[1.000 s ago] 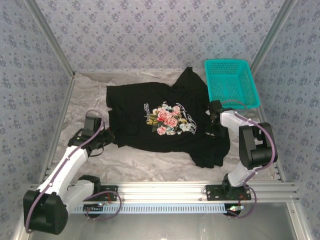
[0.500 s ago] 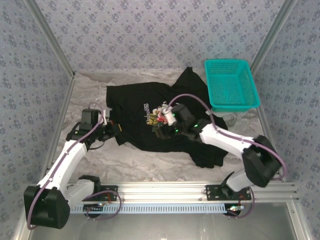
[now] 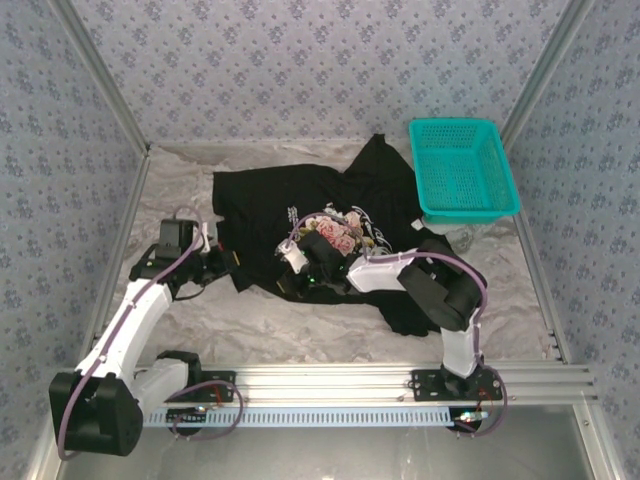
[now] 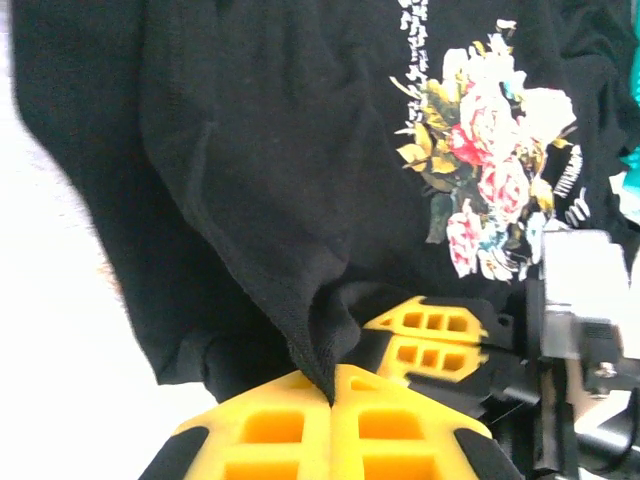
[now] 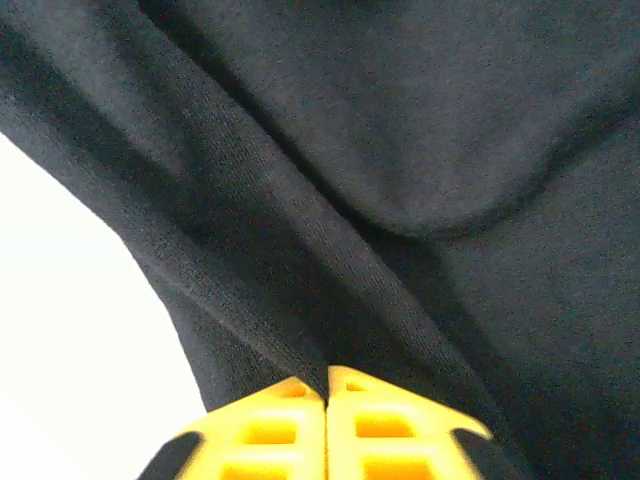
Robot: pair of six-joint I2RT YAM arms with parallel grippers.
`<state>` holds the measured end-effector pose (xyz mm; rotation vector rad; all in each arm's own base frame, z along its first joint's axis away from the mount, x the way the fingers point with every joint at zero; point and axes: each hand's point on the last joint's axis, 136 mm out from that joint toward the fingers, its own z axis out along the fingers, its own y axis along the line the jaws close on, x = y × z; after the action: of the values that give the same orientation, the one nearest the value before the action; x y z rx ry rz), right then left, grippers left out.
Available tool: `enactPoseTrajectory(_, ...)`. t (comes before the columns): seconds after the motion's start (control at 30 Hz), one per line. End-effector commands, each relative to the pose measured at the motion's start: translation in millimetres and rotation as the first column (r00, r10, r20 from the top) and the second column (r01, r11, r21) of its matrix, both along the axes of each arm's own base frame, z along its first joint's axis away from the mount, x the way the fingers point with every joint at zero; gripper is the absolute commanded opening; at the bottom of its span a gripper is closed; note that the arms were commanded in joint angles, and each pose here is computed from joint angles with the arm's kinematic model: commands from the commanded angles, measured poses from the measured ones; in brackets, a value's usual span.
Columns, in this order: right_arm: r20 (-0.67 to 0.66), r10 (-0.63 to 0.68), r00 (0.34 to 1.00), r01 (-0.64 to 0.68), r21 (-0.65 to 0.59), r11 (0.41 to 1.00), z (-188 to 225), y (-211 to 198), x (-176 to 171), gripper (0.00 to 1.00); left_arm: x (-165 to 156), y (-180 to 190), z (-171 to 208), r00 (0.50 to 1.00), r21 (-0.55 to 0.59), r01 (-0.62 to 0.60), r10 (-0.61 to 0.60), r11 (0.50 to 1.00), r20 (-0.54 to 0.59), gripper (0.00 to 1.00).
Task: Fold the inside-out t-shirt
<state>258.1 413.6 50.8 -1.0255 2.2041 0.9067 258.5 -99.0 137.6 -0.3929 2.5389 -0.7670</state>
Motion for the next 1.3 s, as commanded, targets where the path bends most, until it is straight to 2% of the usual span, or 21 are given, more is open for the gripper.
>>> enactPoseTrajectory(0.0, 0.018, -0.129, 0.991, 0.129, -0.020, 0.991, 19, -24, 25, 0.00, 2, 35, 5, 0.994, 0.164, -0.113, 0.112, 0.980, 0.014, 0.02)
enactPoseTrajectory(0.1, -0.028, -0.209, 0.978, 0.207, -0.049, 0.977, 23, -55, 32, 0.00, 9, 74, 3, 0.967, 0.332, -0.254, 0.240, 0.908, 0.083, 0.02)
enactPoseTrajectory(0.17, -0.059, -0.230, 0.971, 0.227, -0.054, 0.972, 23, -63, 31, 0.00, 18, 88, 1, 0.950, 0.382, -0.313, 0.285, 0.869, 0.130, 0.03)
enactPoseTrajectory(0.27, -0.124, -0.232, 0.965, 0.230, -0.031, 0.973, 27, -58, 30, 0.00, 32, 95, -7, 0.944, 0.419, -0.329, 0.297, 0.846, 0.141, 0.18)
enactPoseTrajectory(0.33, -0.178, -0.222, 0.959, 0.225, -0.004, 0.974, 30, -51, 31, 0.00, 37, 94, -10, 0.950, 0.434, -0.313, 0.287, 0.845, 0.126, 0.36)
enactPoseTrajectory(0.43, -0.240, -0.220, 0.946, 0.232, 0.026, 0.972, 32, -42, 35, 0.00, 39, 88, -7, 0.957, 0.437, -0.288, 0.257, 0.852, 0.132, 0.48)
enactPoseTrajectory(0.5, -0.273, -0.218, 0.937, 0.237, 0.040, 0.971, 33, -37, 37, 0.00, 37, 70, -4, 0.971, 0.403, -0.234, 0.190, 0.885, 0.148, 0.51)
enactPoseTrajectory(0.57, -0.304, -0.224, 0.926, 0.251, 0.051, 0.967, 34, -34, 41, 0.00, 33, 31, -7, 0.983, 0.335, -0.105, 0.047, 0.936, 0.176, 0.55)
enactPoseTrajectory(0.6, -0.316, -0.229, 0.921, 0.259, 0.055, 0.964, 35, -34, 44, 0.00, 27, 11, -12, 0.983, 0.319, -0.035, -0.025, 0.947, 0.181, 0.58)
enactPoseTrajectory(0.7, -0.326, -0.242, 0.914, 0.275, 0.056, 0.960, 36, -36, 48, 0.00, 15, -35, -28, 0.957, 0.341, 0.138, -0.214, 0.930, 0.195, 0.62)
enactPoseTrajectory(0.83, -0.335, -0.263, 0.905, 0.295, 0.046, 0.954, 33, -43, 53, 0.00, 18, -73, -45, 0.917, 0.412, 0.247, -0.349, 0.877, 0.193, 0.64)
enactPoseTrajectory(0.93, -0.338, -0.271, 0.901, 0.302, 0.041, 0.952, 32, -45, 54, 0.00, 28, -98, -53, 0.897, 0.424, 0.288, -0.397, 0.858, 0.194, 0.64)
enactPoseTrajectory(1.0, -0.334, -0.278, 0.901, 0.306, 0.034, 0.951, 31, -47, 54, 0.00, 35, -105, -60, 0.906, 0.417, 0.283, -0.384, 0.864, 0.180, 0.64)
enactPoseTrajectory(1.13, -0.333, -0.282, 0.900, 0.310, 0.032, 0.950, 29, -50, 52, 0.00, 45, -105, -78, 0.932, 0.428, 0.241, -0.331, 0.871, 0.149, 0.65)
enactPoseTrajectory(1.27, -0.331, -0.285, 0.900, 0.312, 0.032, 0.950, 28, -51, 51, 0.00, 55, -105, -79, 0.938, 0.430, 0.192, -0.293, 0.882, 0.182, 0.65)
